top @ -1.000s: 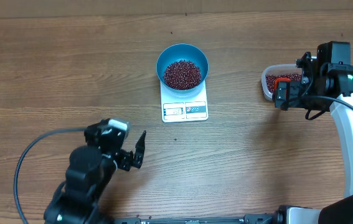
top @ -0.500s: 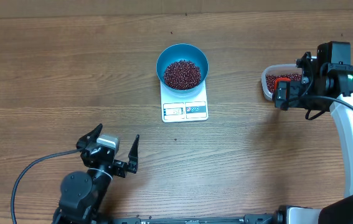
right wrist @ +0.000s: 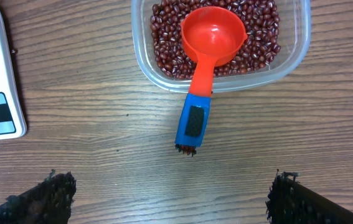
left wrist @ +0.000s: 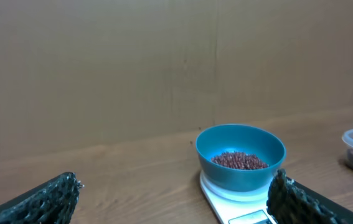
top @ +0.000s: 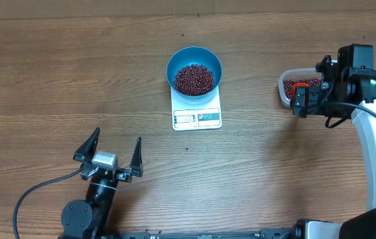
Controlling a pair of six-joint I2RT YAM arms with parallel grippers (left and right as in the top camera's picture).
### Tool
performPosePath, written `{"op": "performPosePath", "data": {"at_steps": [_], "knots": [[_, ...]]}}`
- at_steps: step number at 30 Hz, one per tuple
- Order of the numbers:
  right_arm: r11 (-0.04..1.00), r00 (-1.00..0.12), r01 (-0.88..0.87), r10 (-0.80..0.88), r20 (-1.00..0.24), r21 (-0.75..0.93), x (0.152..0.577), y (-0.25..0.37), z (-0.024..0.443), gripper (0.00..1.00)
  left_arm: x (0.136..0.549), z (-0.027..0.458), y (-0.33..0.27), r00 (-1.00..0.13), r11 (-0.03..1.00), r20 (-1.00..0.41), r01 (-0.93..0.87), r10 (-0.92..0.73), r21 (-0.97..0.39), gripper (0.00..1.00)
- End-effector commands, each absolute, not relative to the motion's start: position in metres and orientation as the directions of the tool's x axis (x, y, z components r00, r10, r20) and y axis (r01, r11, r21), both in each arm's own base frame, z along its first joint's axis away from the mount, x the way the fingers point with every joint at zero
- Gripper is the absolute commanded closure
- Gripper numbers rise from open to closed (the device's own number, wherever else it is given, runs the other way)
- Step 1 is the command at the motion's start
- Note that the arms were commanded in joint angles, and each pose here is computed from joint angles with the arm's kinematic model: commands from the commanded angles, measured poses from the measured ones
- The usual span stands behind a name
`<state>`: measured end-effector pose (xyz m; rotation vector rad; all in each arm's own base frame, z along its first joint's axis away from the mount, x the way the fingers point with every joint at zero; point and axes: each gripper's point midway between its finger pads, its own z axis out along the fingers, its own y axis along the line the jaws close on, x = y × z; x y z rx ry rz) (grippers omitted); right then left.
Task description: Scoop item into bowl and weigh 150g on scale
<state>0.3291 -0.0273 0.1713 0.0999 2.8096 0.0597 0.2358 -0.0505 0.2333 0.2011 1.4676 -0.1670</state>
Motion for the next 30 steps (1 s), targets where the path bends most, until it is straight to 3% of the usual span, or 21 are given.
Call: {"op": "performPosePath", "data": {"at_steps": [1,14,19,24,30], "knots": [[0.997,-0.932,0.056,0.073,-0.355,0.056,0.334,-0.027,0.182,0.0,0.237,0.222,-0.049,0.121,0.971,-0.992,0.24,-0.023,0.007,0.0],[0.997,-0.932,0.056,0.073,-0.355,0.056,0.334,-0.027,0.182,0.0,0.242,0.212,-0.028,0.149,0.987,-0.988,0.163,-0.025,-0.001,0.01],[0.997,-0.932,0.056,0.072,-0.355,0.055,0.334,-0.027,0.182,0.0,0.245,0.192,-0.019,0.072,0.992,-0.997,0.126,-0.005,0.004,0.01],[0.997,-0.932,0.056,0.073,-0.355,0.056,0.334,-0.027,0.182,0.0,0.246,0.156,-0.006,-0.074,0.999,-0.997,0.053,0.0,-0.004,0.01],[0.997,-0.932,0.056,0.073,-0.355,0.056,0.334,-0.027,0.182,0.0,0.246,0.157,-0.004,-0.071,0.999,-0.997,0.046,0.018,0.015,0.0]]}}
